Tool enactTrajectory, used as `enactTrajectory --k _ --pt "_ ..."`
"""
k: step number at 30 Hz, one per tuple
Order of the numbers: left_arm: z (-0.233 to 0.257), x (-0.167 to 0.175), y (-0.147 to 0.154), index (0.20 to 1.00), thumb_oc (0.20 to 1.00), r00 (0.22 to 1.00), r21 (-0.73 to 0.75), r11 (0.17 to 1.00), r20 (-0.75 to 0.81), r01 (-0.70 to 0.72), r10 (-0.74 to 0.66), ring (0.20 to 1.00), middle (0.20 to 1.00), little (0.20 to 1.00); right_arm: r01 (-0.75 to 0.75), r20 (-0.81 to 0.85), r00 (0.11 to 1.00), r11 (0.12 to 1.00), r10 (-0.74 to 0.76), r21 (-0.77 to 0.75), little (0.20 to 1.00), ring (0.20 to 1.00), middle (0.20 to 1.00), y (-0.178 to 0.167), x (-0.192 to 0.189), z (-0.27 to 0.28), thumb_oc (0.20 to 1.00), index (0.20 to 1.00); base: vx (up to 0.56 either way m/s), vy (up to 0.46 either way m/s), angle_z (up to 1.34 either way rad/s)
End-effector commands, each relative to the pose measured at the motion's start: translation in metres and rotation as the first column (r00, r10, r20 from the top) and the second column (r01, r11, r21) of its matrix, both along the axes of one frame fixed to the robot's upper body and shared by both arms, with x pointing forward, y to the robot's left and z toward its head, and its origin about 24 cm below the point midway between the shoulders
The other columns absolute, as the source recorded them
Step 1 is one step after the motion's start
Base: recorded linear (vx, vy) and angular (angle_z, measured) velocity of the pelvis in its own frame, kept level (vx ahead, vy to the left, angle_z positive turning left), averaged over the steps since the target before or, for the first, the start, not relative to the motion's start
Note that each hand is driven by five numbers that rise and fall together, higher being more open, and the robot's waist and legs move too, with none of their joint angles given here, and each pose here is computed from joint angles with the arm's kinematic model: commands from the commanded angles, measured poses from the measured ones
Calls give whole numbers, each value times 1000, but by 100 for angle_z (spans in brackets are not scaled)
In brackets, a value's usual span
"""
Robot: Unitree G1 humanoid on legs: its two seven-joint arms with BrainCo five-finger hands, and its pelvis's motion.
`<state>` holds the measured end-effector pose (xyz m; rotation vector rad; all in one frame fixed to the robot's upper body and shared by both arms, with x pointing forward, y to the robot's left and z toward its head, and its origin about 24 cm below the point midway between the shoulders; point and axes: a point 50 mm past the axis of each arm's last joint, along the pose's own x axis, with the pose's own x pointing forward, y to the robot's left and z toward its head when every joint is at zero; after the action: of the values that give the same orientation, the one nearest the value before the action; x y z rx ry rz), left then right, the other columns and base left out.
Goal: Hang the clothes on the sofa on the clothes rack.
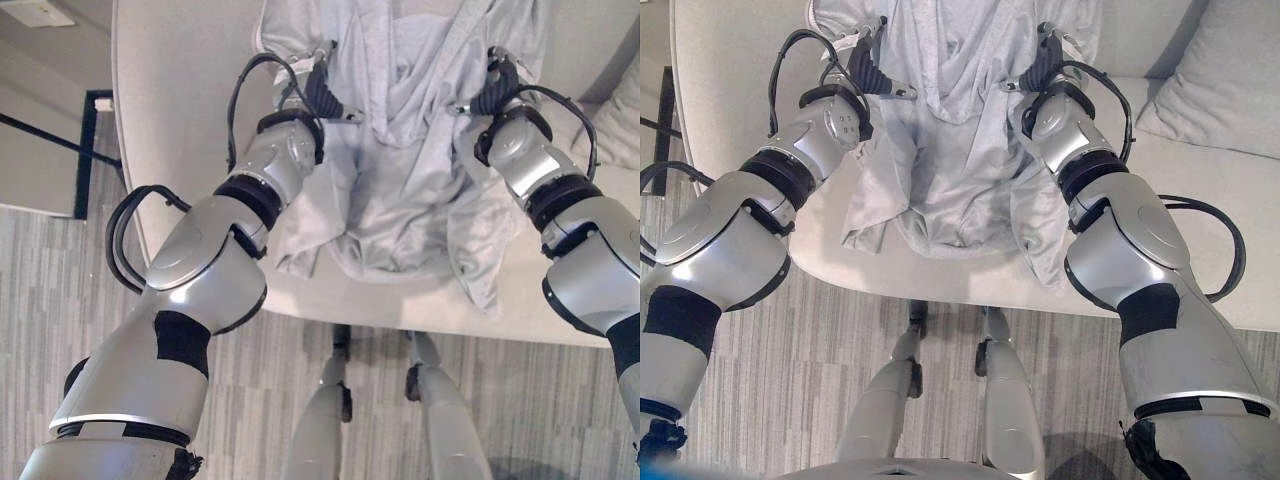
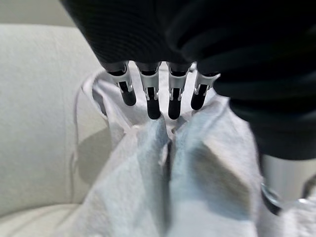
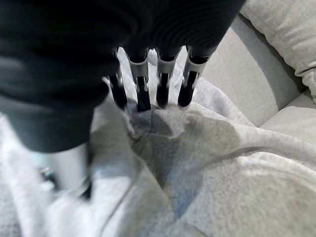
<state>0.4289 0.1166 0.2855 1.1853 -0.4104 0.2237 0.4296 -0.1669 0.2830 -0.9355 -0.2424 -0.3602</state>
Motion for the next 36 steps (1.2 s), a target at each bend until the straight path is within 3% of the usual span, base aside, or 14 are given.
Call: enactTrajectory --k 1,19,27,36 --pt "79 -14 12 200 200 970 15 995 227 -94 88 200 200 200 -35 206 978 999 36 -5 200 200 200 21 -12 77 200 200 0 0 0" --pt "82 -17 14 200 200 951 -73 995 296 -70 89 200 200 200 -329 349 905 920 243 213 200 200 200 70 -19 66 200 200 1 2 0" --pt "94 -24 4 200 200 921 -130 991 383 -13 62 200 200 200 -380 467 843 911 269 161 200 200 200 86 -31 67 200 200 1 7 -1" --pt "108 -35 5 200 200 865 -185 980 501 68 35 200 200 200 -329 587 771 944 248 34 200 200 200 77 -44 76 200 200 94 24 1"
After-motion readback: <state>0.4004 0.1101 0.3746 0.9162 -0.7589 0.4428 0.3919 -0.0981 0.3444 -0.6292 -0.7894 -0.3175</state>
